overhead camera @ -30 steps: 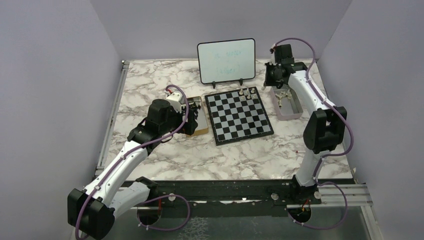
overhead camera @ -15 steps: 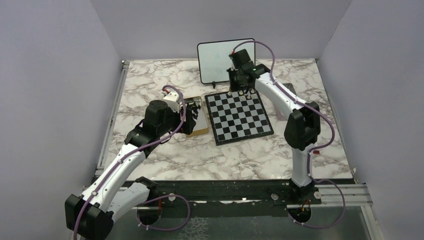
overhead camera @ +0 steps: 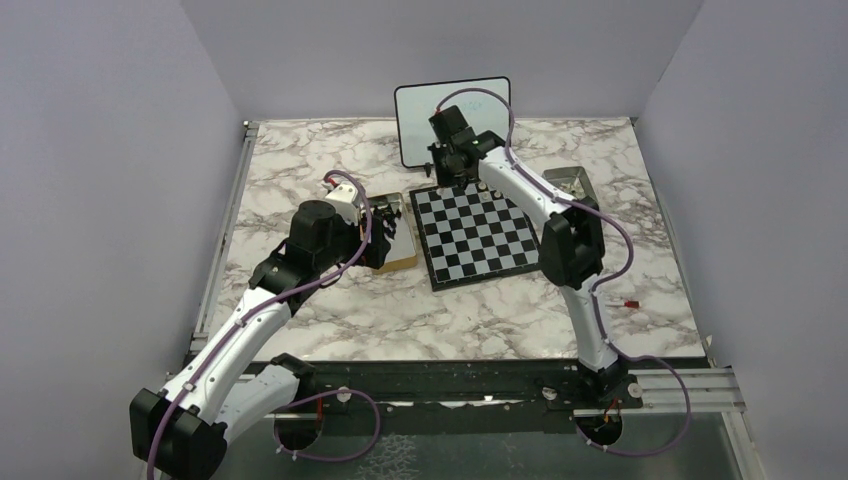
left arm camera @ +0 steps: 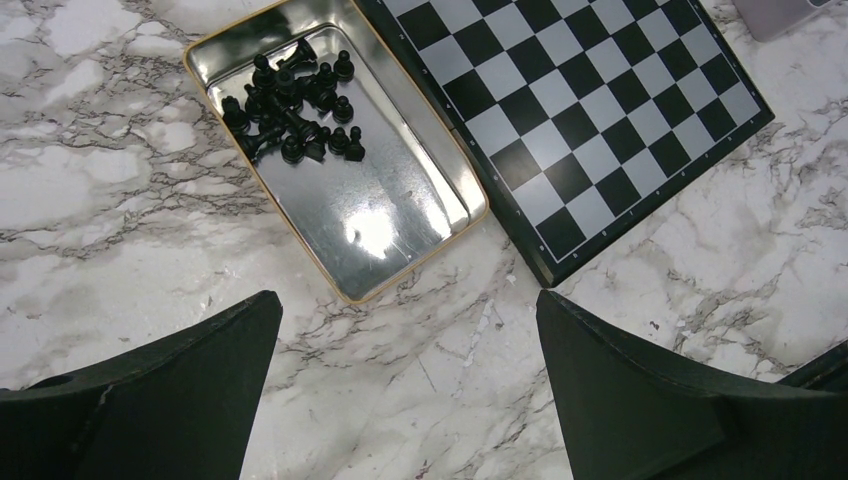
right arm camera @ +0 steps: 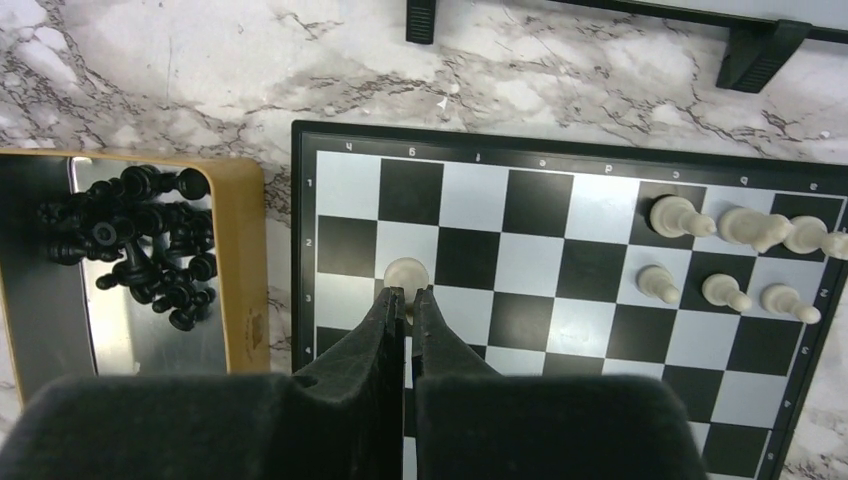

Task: Set up the chess pieces on the board
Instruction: Place the chess piece on the chessboard.

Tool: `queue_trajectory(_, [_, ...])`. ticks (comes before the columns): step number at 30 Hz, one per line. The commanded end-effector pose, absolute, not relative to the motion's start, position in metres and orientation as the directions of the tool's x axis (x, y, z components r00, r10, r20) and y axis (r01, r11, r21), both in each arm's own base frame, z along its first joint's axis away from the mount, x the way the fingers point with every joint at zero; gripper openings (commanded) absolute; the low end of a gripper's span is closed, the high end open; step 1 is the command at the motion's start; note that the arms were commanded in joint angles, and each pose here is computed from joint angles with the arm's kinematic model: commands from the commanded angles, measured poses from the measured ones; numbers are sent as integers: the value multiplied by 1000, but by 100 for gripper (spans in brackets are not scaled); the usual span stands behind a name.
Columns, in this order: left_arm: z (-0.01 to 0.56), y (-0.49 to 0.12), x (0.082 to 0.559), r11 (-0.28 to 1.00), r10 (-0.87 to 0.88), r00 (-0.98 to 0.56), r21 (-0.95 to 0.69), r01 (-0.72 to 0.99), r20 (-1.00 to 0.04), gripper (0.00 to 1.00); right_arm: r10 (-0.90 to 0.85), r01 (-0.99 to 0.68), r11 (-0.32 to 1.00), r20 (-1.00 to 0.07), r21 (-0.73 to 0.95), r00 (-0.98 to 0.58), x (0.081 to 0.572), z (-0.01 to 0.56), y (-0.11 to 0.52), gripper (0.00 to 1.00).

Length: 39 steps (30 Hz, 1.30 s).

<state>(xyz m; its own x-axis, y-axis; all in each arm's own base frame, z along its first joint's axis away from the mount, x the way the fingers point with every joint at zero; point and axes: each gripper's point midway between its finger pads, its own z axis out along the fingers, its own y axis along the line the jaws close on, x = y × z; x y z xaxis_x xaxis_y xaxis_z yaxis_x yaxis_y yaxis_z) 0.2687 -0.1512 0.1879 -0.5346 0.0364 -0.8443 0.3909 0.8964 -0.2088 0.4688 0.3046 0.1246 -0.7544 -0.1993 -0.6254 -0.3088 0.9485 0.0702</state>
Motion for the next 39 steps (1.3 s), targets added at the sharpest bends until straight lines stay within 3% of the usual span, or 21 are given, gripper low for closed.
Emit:
queue_trajectory(1, [194, -148, 269, 904, 36, -512, -190, 384, -858, 99, -221, -305, 952, -622, 31, -751, 469, 118, 317, 8])
queue_trajectory(39, [195, -148, 269, 902, 38, -508, -189, 388, -861, 99, -304, -310, 946, -602, -97, -738, 490, 66, 320, 12])
